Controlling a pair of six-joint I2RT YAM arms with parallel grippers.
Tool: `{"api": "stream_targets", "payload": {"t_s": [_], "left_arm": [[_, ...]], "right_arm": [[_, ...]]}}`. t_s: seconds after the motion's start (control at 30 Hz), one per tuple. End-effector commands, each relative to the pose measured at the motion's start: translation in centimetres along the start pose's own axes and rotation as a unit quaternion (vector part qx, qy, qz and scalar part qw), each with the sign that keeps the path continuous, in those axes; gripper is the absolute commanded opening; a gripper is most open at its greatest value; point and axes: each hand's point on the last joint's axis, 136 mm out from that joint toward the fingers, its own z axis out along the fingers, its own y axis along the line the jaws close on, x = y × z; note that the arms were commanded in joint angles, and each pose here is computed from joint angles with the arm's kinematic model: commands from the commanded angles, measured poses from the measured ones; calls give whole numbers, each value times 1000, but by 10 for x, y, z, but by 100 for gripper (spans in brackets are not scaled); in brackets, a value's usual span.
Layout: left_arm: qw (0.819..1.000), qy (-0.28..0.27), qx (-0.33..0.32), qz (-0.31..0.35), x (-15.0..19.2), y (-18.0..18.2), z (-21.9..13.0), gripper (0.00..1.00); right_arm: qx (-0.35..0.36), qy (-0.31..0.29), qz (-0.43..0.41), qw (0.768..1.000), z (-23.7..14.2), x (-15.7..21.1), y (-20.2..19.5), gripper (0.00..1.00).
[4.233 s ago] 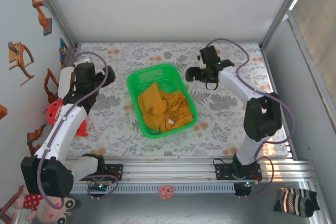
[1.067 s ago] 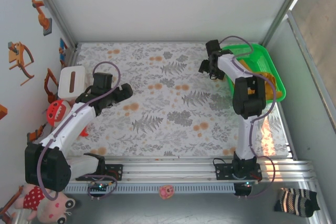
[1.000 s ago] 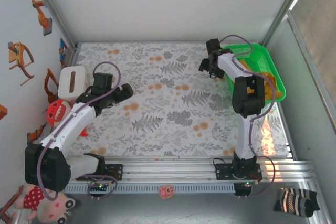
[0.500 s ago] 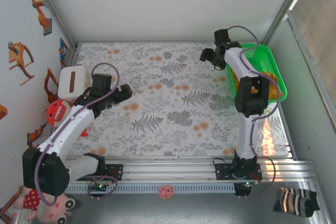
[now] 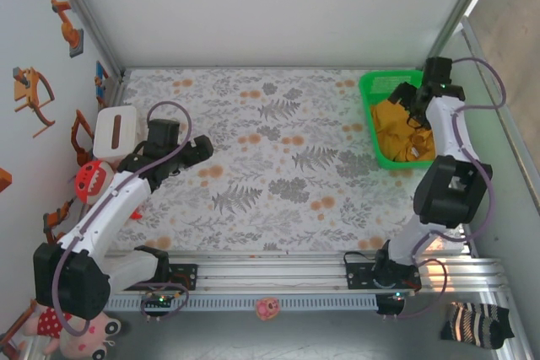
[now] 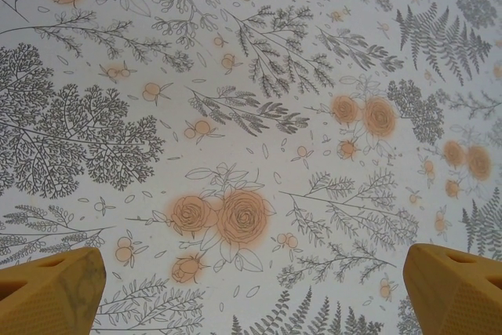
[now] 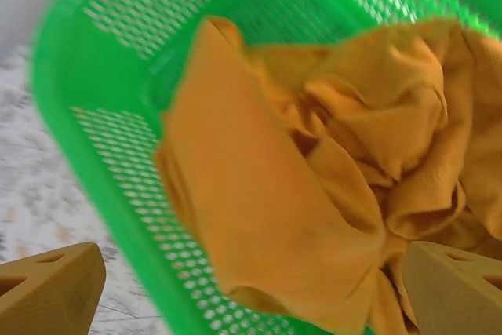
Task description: Fold the inside-out t-shirt
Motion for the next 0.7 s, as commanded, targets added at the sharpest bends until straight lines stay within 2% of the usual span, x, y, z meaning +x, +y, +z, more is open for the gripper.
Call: {"api": "stream_targets", "payload": {"t_s": [0.0,0.1,0.17,0.2,0.23,0.27,0.3,0.43,0.5,0.57,0.63,0.67], "left_arm": [[1000,-11,19,-6,-6,-9,-9,97],[1000,-11,19,-7,-6,-9,-8,97],[1000,-9,21,-8,-5,-9,-8,97],[1000,-8,22,-7,-5,-10,-8,97],[1000,-7,23,-7,-4,-11,-8,97],[1000,-8,24,-6,-5,-11,-9,97],[1000,-10,24,-6,-6,-11,-10,97],[1000,-17,24,-2,-9,-12,-12,97],[999,-24,28,0,-14,-15,-14,97],[999,-33,35,0,-20,-19,-15,97],[998,-43,43,1,-28,-25,-18,97],[998,-47,47,1,-33,-28,-19,97]], "right_arm": [[18,78,-6,997,25,40,-7,95],[30,107,4,994,47,53,-13,91],[33,115,4,993,58,55,-14,81],[27,115,2,993,60,52,-12,62],[15,113,1,994,58,46,-8,39],[-1,104,1,995,53,37,-2,10],[-20,89,2,996,43,24,5,0],[-122,-2,-2,993,-35,-35,53,0],[-211,-60,5,976,-99,-64,90,0],[-308,-99,14,946,-163,-82,127,0],[-412,-131,11,902,-231,-90,166,0],[-472,-140,8,871,-269,-89,187,0]]}}
